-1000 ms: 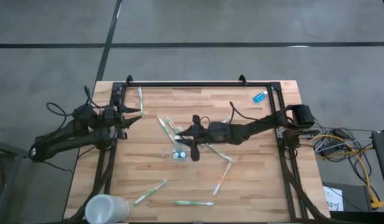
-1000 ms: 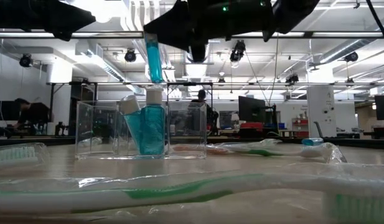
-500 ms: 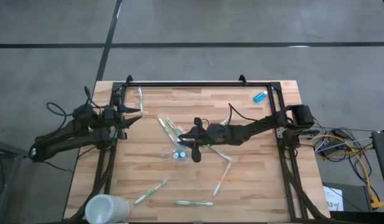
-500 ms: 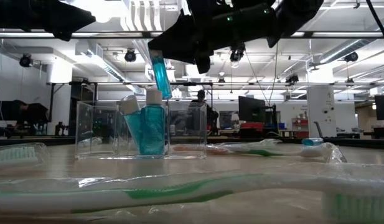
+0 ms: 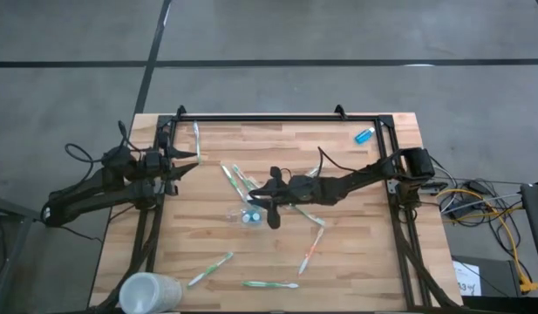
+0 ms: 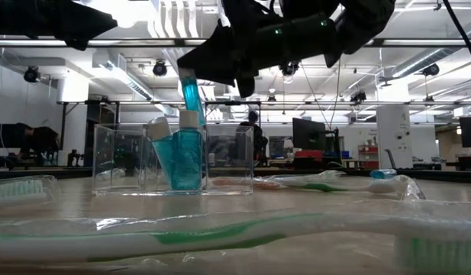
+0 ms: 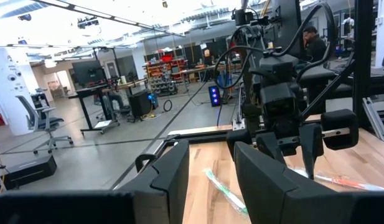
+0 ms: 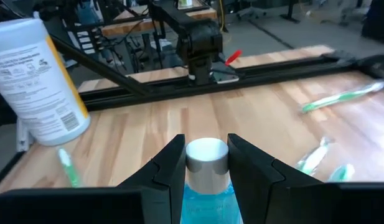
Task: Pick & Place toothbrushing station
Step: Put the blue mouthwash bottle into the transparent organizer
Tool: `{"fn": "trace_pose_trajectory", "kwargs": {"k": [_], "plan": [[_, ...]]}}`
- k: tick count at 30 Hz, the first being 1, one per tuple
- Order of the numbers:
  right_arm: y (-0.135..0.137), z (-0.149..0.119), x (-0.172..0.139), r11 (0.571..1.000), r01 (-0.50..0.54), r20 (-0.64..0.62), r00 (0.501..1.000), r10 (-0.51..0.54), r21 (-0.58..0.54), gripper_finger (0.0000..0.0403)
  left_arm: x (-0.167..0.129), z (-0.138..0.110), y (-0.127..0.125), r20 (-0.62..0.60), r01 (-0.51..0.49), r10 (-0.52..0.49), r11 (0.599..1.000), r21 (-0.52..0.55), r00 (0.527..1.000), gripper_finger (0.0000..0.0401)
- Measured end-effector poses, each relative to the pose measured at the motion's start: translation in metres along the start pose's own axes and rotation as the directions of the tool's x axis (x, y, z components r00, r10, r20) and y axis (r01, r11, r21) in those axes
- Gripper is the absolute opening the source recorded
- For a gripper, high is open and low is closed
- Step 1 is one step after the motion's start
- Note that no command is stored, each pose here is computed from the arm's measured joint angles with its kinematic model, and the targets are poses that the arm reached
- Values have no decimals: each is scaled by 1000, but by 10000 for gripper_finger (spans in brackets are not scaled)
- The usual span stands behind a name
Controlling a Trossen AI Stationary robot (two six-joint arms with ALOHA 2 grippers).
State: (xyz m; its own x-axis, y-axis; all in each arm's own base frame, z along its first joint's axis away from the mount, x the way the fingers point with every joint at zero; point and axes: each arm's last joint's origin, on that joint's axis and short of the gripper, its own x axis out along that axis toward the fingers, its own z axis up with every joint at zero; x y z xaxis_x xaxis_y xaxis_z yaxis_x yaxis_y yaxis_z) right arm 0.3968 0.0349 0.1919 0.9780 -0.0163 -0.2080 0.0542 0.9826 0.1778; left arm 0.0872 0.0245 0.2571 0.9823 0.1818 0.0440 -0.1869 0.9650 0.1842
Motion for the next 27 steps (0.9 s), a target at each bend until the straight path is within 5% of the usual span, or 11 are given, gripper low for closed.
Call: {"fn": "trace_pose_trajectory", "kwargs": {"k": [27], "plan": [[1,-2,0,998,-49,-29,998,48,-27,98,0,0,0,0,0,0,1000,0,1000,133]]}}
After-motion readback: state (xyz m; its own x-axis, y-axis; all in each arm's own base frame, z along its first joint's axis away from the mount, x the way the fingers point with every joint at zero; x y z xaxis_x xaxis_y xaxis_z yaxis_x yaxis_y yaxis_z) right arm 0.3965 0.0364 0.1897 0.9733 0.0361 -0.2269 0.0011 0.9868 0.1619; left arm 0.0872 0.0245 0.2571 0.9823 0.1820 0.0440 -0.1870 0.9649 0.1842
